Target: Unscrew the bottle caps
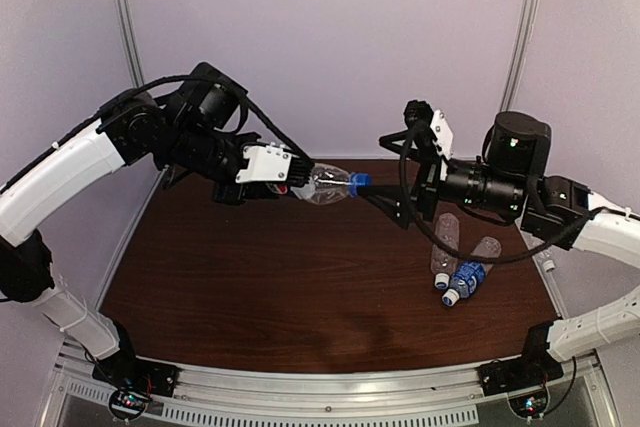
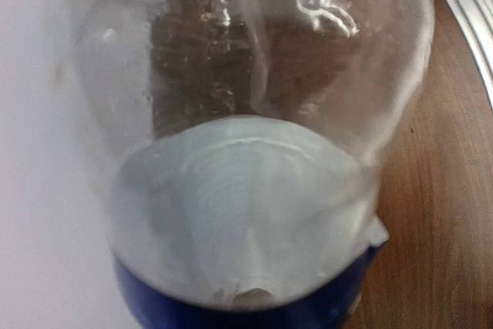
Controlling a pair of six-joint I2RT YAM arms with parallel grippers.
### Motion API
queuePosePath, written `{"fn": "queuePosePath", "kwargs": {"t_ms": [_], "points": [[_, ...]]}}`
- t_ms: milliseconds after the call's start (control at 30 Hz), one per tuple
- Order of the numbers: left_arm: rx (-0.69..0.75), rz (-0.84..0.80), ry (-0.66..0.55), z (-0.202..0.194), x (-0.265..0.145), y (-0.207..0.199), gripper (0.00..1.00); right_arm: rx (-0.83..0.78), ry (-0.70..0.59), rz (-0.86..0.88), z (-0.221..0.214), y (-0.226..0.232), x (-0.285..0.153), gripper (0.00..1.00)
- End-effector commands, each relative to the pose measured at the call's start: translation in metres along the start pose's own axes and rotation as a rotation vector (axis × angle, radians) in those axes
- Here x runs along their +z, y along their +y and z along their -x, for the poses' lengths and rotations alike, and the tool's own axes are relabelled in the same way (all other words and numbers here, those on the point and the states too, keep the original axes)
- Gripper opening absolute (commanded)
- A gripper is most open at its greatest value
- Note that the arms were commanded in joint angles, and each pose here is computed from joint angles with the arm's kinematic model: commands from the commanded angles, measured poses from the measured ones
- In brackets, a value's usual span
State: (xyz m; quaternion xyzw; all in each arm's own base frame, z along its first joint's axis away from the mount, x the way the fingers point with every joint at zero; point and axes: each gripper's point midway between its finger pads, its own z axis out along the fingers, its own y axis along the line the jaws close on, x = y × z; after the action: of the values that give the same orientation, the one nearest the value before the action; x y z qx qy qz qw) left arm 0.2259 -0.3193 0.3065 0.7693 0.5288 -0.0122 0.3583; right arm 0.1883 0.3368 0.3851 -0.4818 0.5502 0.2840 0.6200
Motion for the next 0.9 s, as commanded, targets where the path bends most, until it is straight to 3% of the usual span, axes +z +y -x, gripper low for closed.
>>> {"fn": "queuePosePath", "kwargs": {"t_ms": [0,100,200,400,700,867], "points": [[-0.019,0.312,0.059,-0.001,-0.014,0.067,0.29,0.603,-0.136,-0.112,0.031,-0.057,-0.011,1.0],[-0.014,0.439,0.119,-0.008,-0.019,0.091,0.29,0.866,-0.215,-0.027,0.029,-0.067,-0.007,0.96],[-0.01,0.483,0.14,-0.011,-0.021,0.099,0.29,1.024,-0.245,0.039,0.023,-0.071,0.0,0.89],[0.002,0.519,0.18,-0.019,-0.019,0.102,0.29,1.057,-0.192,0.126,0.022,-0.062,0.015,0.84],[0.01,0.513,0.173,-0.017,-0.017,0.102,0.29,1.062,-0.187,0.123,0.019,-0.064,0.022,0.72],[0.013,0.51,0.175,-0.017,-0.016,0.101,0.29,1.078,-0.189,0.149,0.018,-0.063,0.029,0.55]]}}
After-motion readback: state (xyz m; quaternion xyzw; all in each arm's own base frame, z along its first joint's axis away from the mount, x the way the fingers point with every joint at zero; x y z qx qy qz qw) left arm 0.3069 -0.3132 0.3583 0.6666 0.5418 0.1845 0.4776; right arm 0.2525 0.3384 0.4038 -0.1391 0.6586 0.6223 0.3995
